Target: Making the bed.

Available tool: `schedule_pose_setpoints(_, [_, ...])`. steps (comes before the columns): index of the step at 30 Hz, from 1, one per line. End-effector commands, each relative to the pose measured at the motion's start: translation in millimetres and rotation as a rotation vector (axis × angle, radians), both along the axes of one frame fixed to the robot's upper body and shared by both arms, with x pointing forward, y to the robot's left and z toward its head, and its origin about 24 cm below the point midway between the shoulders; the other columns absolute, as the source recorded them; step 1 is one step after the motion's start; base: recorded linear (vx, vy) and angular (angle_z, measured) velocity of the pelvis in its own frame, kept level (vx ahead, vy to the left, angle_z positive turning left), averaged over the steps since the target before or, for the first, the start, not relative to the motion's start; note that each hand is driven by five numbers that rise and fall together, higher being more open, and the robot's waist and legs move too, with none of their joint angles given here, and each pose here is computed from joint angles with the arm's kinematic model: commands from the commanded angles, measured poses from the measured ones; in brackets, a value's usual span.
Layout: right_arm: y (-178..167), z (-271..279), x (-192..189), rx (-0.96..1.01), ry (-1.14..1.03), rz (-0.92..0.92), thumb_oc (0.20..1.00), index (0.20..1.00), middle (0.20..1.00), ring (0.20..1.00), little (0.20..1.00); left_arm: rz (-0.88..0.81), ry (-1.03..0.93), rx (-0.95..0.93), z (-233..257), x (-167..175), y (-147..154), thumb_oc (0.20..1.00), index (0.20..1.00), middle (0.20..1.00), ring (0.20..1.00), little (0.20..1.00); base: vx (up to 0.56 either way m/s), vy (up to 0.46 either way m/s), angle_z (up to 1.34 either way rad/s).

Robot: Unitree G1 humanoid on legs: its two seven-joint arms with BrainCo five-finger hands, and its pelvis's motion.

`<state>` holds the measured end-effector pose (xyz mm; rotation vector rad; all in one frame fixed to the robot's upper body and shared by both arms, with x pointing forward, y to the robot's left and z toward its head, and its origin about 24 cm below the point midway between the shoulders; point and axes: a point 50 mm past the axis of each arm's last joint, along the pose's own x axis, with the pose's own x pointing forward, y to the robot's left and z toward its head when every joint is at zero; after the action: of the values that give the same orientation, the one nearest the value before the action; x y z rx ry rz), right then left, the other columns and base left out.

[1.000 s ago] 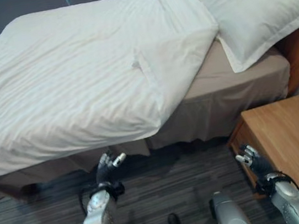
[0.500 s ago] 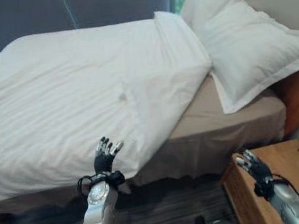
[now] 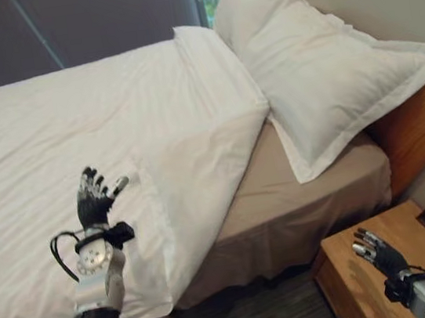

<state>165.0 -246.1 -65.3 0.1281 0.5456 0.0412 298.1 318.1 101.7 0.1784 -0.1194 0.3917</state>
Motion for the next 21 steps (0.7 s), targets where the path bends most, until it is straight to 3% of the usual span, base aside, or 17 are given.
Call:
schedule_pose_setpoints(1, [4, 22, 20, -0.003, -0.133, 0.068, 1.000, 1.000, 1.000, 1.000, 1.000, 0.098, -0.072, 0.150, 39, 8, 26, 1.000, 1.000, 1.000, 1.000, 1.000, 0.04, 0.065, -0.29])
schedule_pose_setpoints(9, [7, 16, 18, 0.029, -0.109, 0.057, 1.000, 1.000, 1.000, 1.000, 1.000, 0.176, 0.015, 0.164, 64, 26, 56, 1.000, 1.000, 1.000, 1.000, 1.000, 0.01, 0.046, -0.24])
schedule_pose_setpoints(11, [9, 11, 16, 0.033, -0.074, 0.068, 1.000, 1.000, 1.000, 1.000, 1.000, 0.211, 0.060, 0.049, 63, 28, 70, 1.000, 1.000, 1.000, 1.000, 1.000, 0.00, 0.031, -0.24])
schedule_pose_setpoints(21, [15, 12, 28, 0.035, -0.066, 0.091, 1.000, 1.000, 1.000, 1.000, 1.000, 0.268, 0.125, 0.099, 95, 30, 88, 1.000, 1.000, 1.000, 1.000, 1.000, -0.02, 0.015, -0.20])
